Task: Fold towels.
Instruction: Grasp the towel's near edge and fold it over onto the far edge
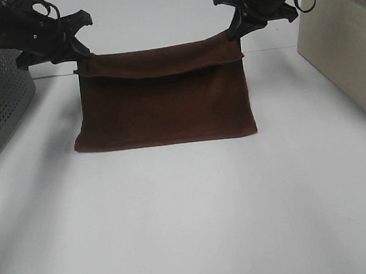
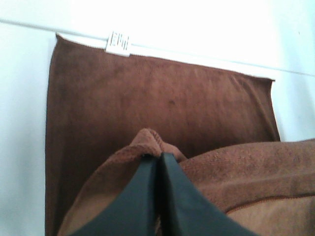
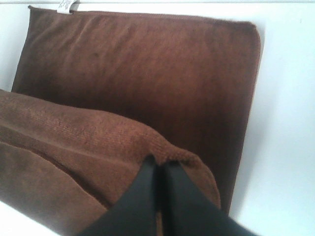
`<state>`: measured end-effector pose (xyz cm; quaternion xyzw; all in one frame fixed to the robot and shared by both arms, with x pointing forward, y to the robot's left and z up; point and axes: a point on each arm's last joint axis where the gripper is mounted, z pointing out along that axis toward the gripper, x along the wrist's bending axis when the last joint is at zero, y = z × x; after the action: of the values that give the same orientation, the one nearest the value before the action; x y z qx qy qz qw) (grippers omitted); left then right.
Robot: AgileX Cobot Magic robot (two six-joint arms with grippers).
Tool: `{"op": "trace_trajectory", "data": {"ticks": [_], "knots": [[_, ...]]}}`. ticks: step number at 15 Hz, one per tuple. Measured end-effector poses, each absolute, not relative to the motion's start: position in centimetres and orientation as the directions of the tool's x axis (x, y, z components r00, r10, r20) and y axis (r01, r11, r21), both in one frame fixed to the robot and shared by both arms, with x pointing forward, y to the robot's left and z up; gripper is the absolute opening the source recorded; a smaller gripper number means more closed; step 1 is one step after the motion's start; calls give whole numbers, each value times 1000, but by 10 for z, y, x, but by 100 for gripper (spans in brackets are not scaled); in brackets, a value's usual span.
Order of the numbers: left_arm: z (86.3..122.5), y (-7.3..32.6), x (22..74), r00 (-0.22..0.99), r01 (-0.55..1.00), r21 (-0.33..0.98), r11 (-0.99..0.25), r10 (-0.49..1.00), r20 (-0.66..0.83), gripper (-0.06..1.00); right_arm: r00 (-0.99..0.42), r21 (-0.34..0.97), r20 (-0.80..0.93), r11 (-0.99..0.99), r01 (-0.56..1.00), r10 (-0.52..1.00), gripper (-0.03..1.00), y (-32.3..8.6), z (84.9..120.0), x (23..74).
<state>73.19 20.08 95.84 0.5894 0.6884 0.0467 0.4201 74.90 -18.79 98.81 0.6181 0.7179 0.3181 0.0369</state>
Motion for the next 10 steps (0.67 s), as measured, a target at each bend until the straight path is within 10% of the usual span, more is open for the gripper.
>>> {"op": "trace_trajectory", "data": {"ticks": [10], "knots": [[888, 203, 785, -9, 692, 625, 362, 869, -494, 11, -228, 622, 281, 4, 783, 932, 2, -191, 920, 793]]}}
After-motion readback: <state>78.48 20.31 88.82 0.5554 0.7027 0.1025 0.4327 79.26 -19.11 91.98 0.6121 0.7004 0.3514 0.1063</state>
